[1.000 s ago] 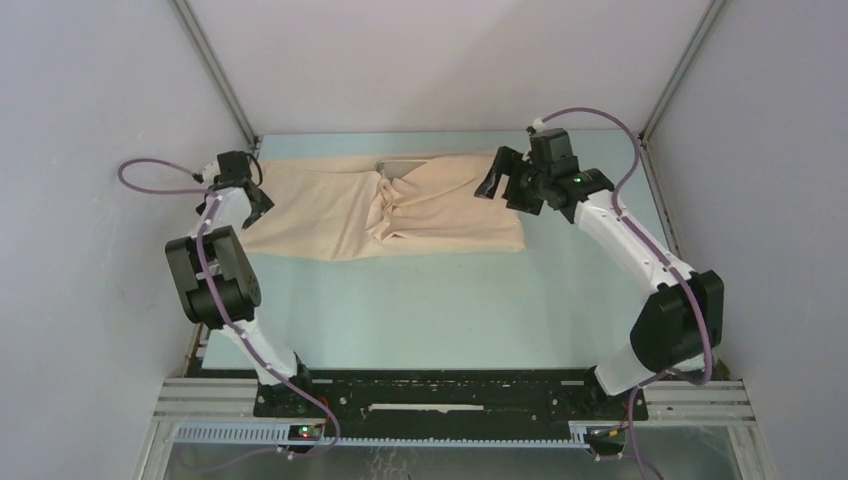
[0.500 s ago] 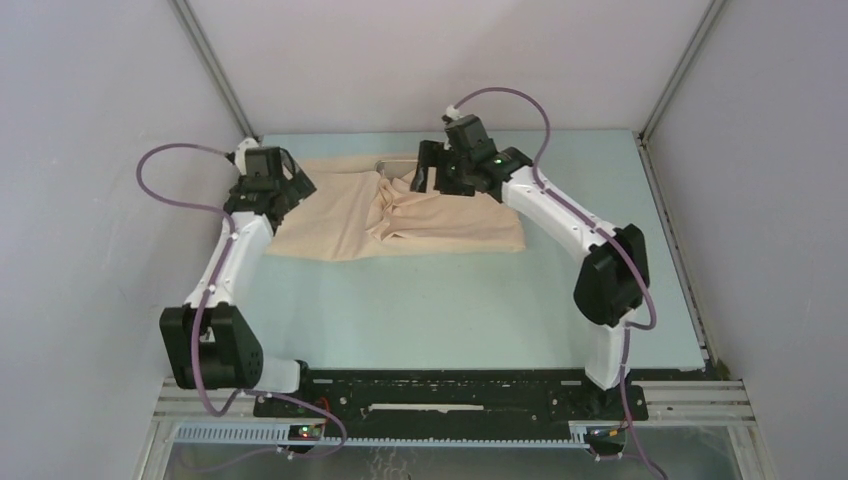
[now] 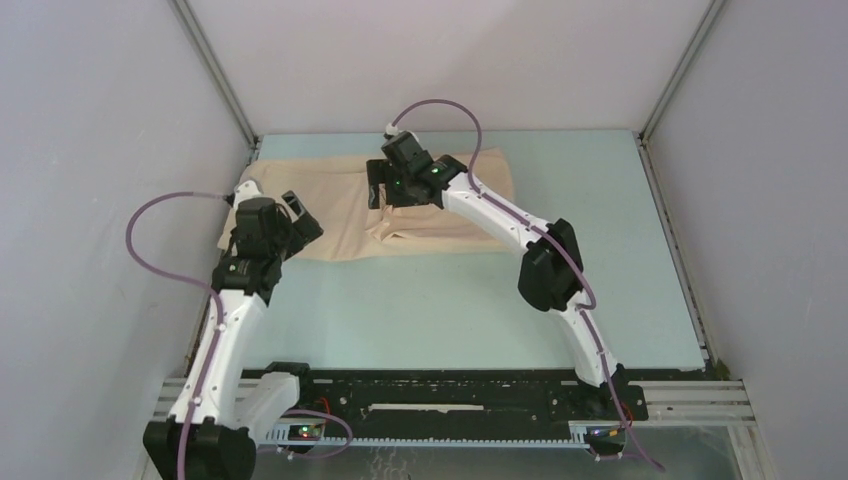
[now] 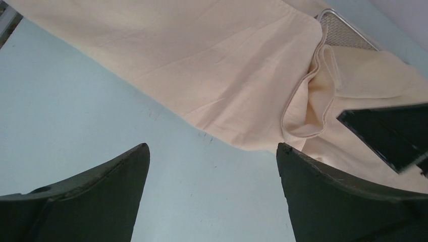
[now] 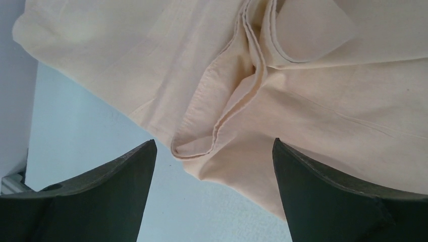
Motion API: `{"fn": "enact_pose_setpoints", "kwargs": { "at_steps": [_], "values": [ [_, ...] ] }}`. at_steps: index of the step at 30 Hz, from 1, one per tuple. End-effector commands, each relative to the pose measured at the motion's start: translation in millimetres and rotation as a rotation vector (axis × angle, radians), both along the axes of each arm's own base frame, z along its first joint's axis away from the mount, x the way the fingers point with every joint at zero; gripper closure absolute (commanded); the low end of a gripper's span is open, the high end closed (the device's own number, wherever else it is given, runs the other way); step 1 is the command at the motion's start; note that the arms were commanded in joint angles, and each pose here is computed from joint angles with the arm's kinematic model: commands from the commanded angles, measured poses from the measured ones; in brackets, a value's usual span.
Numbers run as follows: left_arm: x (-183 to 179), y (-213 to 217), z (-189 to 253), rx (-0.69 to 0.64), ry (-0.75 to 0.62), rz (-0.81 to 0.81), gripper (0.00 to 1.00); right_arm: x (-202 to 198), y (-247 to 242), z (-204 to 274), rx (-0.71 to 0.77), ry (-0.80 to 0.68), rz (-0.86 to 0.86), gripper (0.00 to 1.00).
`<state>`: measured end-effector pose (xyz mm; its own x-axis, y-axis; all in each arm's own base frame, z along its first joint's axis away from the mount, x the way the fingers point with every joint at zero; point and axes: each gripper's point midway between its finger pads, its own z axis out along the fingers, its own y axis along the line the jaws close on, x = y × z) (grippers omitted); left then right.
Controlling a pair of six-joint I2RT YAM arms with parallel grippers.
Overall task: Open and lay out the surgical kit
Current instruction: Open the surgical kit at the center of the board.
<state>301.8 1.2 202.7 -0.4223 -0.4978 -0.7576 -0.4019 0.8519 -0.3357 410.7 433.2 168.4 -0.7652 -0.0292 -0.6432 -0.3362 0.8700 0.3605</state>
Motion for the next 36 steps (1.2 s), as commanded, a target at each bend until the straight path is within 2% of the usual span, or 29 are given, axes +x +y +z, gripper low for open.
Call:
{"fn": "enact_pose_setpoints", "kwargs": {
  "at_steps": [1,8,20,26,34,36],
  "values": [
    [-25.3,-1.4,-12.0,0.024,0.016,-0.040,0.00,1.9,12.5,3.8,-0.044,-0.059,0.007,0.06],
    [-45.8,-1.5,-16.1,0.025,-0.023,-0.050,0.00,-8.7,31.4,-20.9,-0.102,-0.081,0.047,0.02],
    [-47.6,-2.4,-21.5,0.036,-0.017,-0.067,0.00,-15.9,44.1,-47.0,-0.197,-0.122,0.077,0.01],
    [-46.9,-4.1,-22.4,0.029,-0.019,-0.073,0.00,-14.0,47.1,-55.9,-0.234,-0.146,0.109,0.10],
    [-46.4,-3.9,-24.1,0.029,-0.011,-0.072,0.00,-9.6,47.3,-43.4,-0.231,-0.179,0.103,0.30],
    [-46.5,-3.7,-23.7,0.030,-0.013,-0.071,0.00,-8.8,47.2,-39.7,-0.223,-0.182,0.099,0.37]
  ]
}}
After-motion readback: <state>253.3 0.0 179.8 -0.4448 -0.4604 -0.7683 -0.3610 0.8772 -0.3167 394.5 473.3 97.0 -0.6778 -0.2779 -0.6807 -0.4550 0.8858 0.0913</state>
